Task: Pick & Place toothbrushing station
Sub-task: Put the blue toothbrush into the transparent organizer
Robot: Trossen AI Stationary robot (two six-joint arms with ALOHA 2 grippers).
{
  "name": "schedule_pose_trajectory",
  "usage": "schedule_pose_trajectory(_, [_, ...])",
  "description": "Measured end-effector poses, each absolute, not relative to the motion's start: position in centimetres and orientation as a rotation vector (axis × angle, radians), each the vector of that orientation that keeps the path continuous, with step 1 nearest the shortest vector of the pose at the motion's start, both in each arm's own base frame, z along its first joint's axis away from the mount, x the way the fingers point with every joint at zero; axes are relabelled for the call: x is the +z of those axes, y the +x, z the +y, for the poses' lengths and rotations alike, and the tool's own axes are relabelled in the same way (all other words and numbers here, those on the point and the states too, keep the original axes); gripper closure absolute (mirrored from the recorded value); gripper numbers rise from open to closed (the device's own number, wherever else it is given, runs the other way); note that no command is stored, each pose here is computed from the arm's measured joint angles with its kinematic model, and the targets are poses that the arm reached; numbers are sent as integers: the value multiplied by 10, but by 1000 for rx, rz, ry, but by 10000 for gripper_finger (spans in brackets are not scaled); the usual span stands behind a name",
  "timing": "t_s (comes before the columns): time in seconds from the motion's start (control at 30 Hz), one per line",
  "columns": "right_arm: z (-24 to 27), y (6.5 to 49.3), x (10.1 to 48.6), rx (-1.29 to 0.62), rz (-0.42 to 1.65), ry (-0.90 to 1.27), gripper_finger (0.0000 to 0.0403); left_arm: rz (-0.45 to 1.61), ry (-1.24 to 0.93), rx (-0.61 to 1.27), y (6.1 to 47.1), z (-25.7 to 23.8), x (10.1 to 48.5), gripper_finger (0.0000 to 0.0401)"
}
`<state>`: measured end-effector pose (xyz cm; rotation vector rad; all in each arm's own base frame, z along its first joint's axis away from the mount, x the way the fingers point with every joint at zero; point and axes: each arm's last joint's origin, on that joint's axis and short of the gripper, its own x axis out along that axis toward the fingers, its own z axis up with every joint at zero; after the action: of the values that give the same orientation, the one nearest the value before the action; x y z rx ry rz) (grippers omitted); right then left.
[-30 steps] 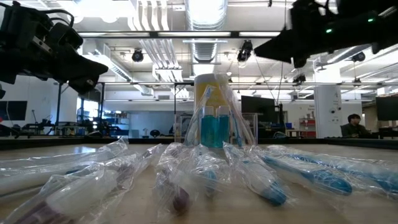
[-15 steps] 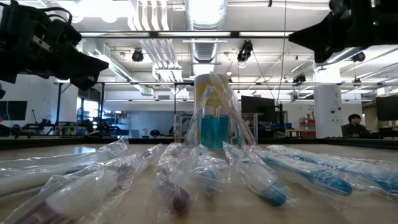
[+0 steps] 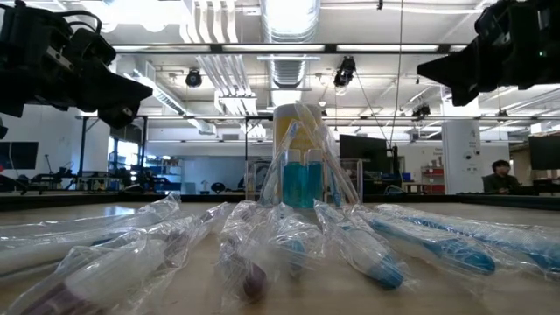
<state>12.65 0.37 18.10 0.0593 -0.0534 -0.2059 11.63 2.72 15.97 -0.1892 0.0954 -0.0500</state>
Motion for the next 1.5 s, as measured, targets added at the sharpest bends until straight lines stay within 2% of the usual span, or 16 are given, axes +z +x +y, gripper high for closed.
schedule_pose_trajectory(0.13, [4, 125, 171, -207, -37, 49, 394, 95, -172, -52, 116, 27, 160, 388])
schedule_pose_trajectory(0.57, [3, 124, 176, -217, -76, -39, 394, 86, -158, -51, 116, 27, 161, 385])
schedule_pose_trajectory(0.67, [3, 124, 178, -220, -87, -81, 394, 87, -170, -114, 116, 25, 163, 385])
schedule_pose_trajectory(0.93, [4, 124, 179, -182, -108, -28, 394, -3, -279, -122, 122, 15, 207, 396])
schedule_pose_trajectory(1.27, [6, 125, 169, -125, -9, 22, 394, 186, -348, -24, 139, -24, 245, 393])
schedule_pose_trajectory(1.4, [6, 125, 169, -126, -9, 33, 394, 271, -379, -17, 151, -52, 248, 397])
schedule_pose_trajectory(1.5, [6, 125, 170, -129, -13, 30, 394, 304, -380, 54, 160, -75, 246, 398])
